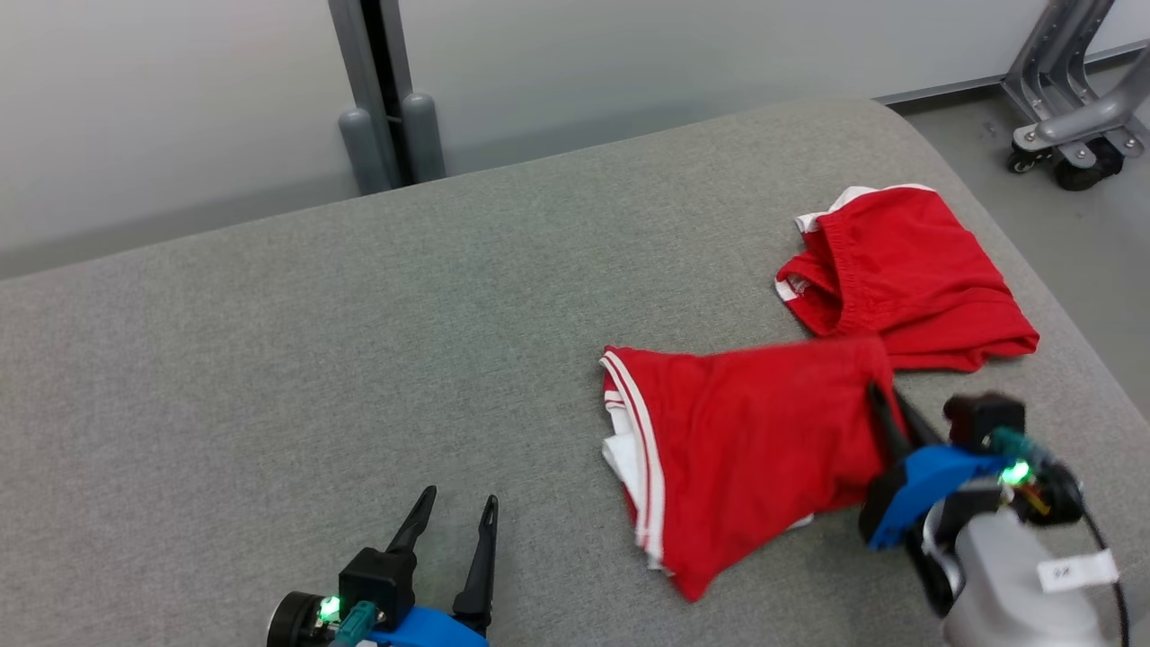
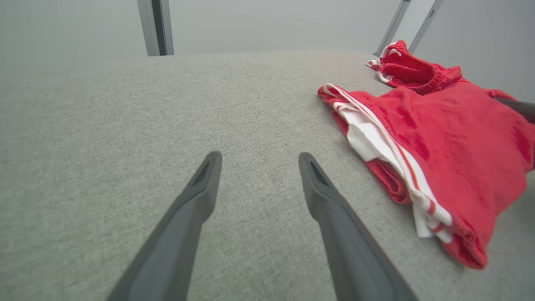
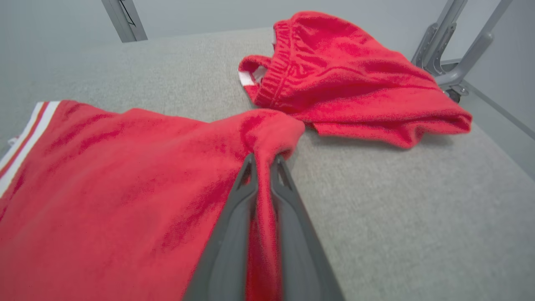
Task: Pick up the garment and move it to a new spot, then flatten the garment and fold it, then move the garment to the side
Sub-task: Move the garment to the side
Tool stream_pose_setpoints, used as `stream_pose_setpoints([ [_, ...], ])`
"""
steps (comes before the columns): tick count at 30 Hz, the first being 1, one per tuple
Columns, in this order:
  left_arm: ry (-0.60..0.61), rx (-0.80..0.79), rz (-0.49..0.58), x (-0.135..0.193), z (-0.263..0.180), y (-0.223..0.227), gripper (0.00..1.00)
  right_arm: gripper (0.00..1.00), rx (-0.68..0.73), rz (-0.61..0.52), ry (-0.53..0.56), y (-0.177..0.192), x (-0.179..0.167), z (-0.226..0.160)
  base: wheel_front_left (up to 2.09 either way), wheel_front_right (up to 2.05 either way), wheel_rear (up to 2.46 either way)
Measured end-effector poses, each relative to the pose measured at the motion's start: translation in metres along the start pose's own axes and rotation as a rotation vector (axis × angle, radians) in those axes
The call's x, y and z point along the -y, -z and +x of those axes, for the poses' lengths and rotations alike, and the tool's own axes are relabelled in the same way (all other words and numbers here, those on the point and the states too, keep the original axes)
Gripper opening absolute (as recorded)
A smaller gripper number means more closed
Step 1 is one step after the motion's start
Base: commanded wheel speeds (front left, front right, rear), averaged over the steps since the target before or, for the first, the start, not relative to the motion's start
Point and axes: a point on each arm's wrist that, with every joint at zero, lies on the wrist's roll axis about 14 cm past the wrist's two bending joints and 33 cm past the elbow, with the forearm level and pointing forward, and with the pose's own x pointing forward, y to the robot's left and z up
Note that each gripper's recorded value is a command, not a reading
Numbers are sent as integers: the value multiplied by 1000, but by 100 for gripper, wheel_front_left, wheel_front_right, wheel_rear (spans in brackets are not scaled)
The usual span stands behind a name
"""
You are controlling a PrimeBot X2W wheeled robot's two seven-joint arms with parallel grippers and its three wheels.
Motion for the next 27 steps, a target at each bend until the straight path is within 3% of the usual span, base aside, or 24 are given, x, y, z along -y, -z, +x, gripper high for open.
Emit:
stream_pose_setpoints([
  [4,-33,-27,2,-14,-4,11,100,0,144,-121,20,-81,24,39,0,0,0],
  [7,-53,-30,3,-22,-5,12,100,0,158,-177,52,-102,42,48,0,0,0],
  [12,-93,-25,-3,-38,-7,11,100,2,132,-286,187,-133,104,58,0,0,0],
  [13,-102,-26,-5,-41,-8,12,100,42,127,-284,224,-136,118,57,0,0,0],
  [14,-110,-28,-6,-44,-9,13,100,100,121,-288,254,-139,129,55,0,0,0],
  [18,-139,-29,-11,-52,-13,14,100,100,118,-278,336,-142,152,50,0,0,0],
  [21,-152,-23,-10,-55,-15,12,100,100,116,-260,351,-132,150,46,0,0,0],
  [26,-195,-11,-2,-65,-20,8,100,100,146,-225,273,-115,104,51,0,0,0],
  [27,-218,3,-2,-72,-21,3,100,100,143,-220,218,-106,79,55,0,0,0],
])
